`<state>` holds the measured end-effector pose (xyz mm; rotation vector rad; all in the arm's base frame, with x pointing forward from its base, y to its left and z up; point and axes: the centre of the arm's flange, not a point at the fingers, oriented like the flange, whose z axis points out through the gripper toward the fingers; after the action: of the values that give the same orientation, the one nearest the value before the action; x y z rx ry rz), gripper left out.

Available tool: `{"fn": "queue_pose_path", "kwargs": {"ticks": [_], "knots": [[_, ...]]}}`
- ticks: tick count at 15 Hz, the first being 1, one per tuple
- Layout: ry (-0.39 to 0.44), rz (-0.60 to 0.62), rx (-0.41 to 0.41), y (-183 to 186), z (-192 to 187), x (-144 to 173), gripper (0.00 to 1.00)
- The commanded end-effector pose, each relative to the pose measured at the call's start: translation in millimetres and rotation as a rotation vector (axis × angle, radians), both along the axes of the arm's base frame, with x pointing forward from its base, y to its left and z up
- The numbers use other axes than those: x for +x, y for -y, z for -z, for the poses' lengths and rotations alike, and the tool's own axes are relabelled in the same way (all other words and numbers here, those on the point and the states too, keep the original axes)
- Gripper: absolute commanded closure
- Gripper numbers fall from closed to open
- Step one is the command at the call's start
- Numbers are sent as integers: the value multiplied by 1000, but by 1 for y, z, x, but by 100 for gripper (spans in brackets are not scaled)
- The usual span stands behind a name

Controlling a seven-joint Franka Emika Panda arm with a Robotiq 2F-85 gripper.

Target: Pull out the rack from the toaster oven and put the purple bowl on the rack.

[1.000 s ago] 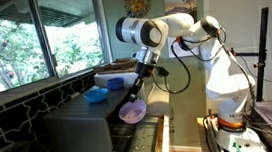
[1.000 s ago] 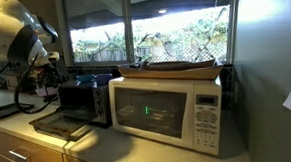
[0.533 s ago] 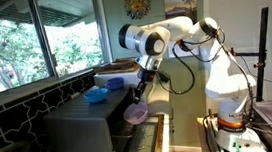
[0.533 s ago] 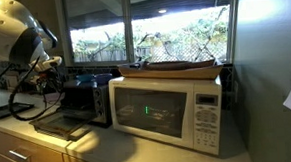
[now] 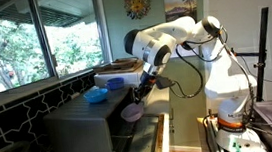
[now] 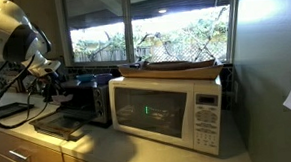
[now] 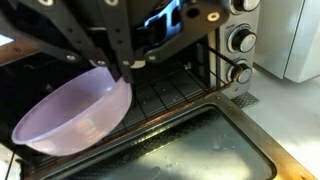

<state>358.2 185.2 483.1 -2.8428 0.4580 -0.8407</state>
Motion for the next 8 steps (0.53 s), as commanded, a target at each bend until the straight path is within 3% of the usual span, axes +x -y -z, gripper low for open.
{"fn": "queue_pose_path", "kwargs": {"ticks": [1,8], "knots": [[40,144,-1,5,10,-14,99],[62,333,-33,2,32,-7,99]]}}
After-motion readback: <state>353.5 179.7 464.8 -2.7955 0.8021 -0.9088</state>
